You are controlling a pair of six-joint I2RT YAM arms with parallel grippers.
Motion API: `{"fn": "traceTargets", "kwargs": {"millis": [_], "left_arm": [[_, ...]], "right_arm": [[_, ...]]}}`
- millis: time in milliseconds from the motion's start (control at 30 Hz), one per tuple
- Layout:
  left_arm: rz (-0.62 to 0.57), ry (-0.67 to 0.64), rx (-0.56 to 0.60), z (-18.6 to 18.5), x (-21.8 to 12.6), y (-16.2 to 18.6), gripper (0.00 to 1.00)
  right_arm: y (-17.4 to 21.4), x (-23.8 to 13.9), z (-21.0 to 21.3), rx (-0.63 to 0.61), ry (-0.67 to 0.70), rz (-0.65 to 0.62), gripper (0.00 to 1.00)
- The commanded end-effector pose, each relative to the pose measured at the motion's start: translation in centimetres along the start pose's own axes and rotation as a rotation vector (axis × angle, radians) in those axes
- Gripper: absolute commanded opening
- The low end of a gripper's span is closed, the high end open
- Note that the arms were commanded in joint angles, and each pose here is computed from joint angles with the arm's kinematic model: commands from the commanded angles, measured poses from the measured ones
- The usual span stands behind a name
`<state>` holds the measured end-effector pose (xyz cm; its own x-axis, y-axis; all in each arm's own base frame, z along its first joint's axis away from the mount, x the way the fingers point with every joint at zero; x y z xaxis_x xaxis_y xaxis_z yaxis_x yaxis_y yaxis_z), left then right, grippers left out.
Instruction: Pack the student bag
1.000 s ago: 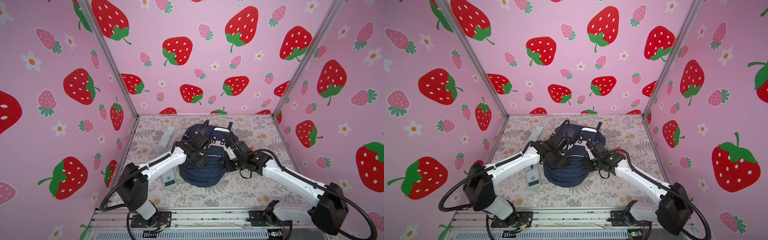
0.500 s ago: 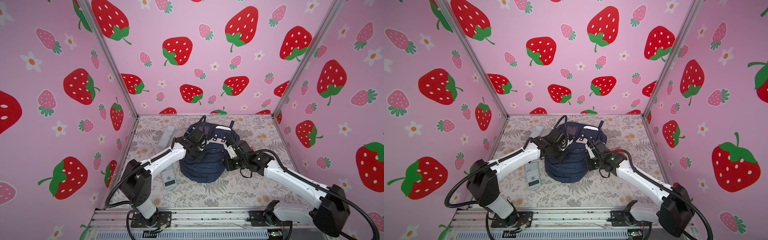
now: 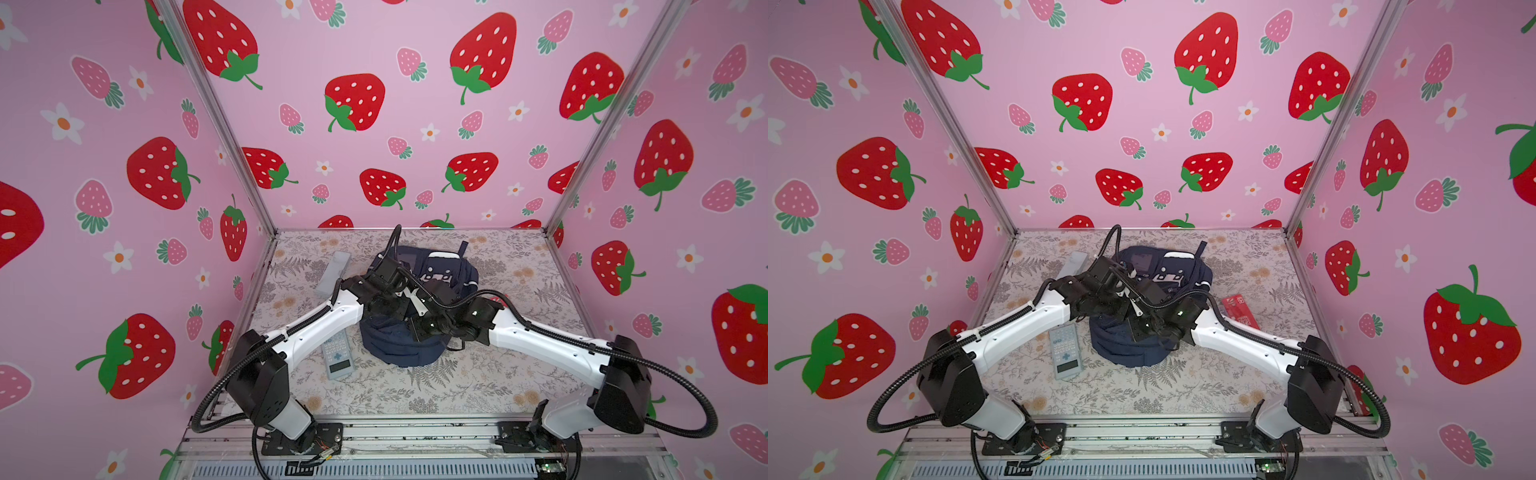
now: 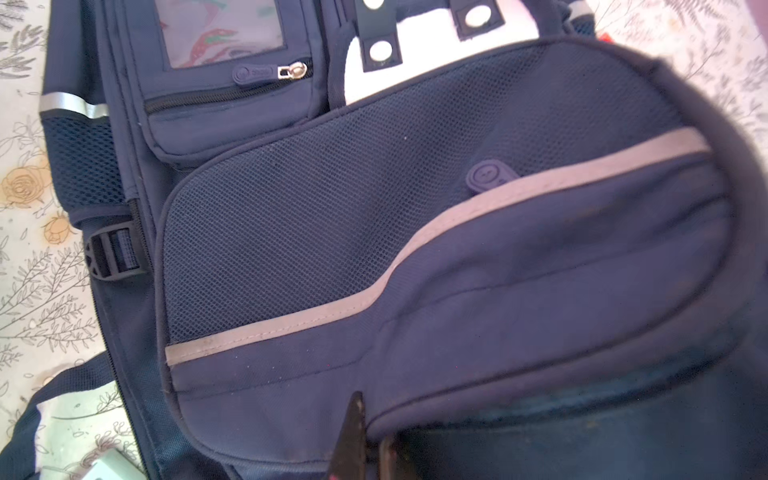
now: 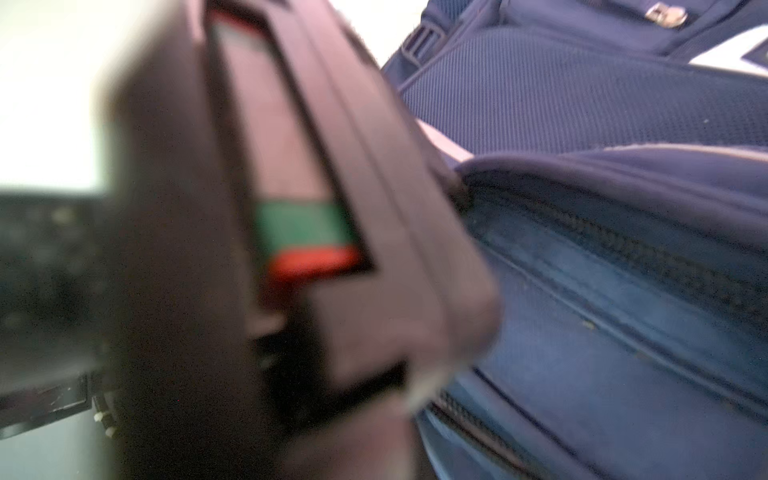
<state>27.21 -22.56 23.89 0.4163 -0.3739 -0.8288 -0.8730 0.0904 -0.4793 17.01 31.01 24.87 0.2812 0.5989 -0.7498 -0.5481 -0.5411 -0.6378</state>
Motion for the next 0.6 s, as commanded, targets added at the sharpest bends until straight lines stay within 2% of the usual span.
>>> {"fn": "traceTargets", "kwargs": {"millis": [0,67,133,267,367,567], "left_arm": [[-0.2,0.106,-0.033,-1.9,-4.0,-2.6,0.4],[-0.19,0.068,-0.038,-0.7,-4.4,-2.7,0.57],[-0.168,0.021,-0.03,0.6,-4.6,-2.5,0.63],[-0.087,-0.018,0.076,1.8,-4.2,-1.2,0.69],[0.021,0.037,0.183,1.8,-2.9,0.6,0.73],[0.072,0.054,0.307,0.8,-0.4,1.8,0.75]], "right_arm": [[0.8,-0.8,-1.4,0.042,0.007,-0.013,0.0],[1.7,-1.5,-2.9,0.075,0.023,-0.019,0.0],[2.6,-2.2,-4.2,0.103,0.043,-0.02,0.0],[4.1,-3.2,-6.2,0.146,0.056,-0.028,0.0],[4.7,-3.6,-7.0,0.155,0.065,-0.023,0.0],[5.3,-3.9,-7.6,0.163,0.07,-0.024,0.0]]}}
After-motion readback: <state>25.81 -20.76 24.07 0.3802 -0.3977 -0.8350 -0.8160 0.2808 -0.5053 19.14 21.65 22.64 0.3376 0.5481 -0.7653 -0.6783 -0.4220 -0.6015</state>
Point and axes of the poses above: each gripper's point midway between its finger pads, its own x axis out along the fingers, its own z axis along the line the jaws close on, y = z × x, the point moved 9 cm from there along -x, back along the fingers, and after that the axes turned 14 degrees about -x, right-handed, at the moved point
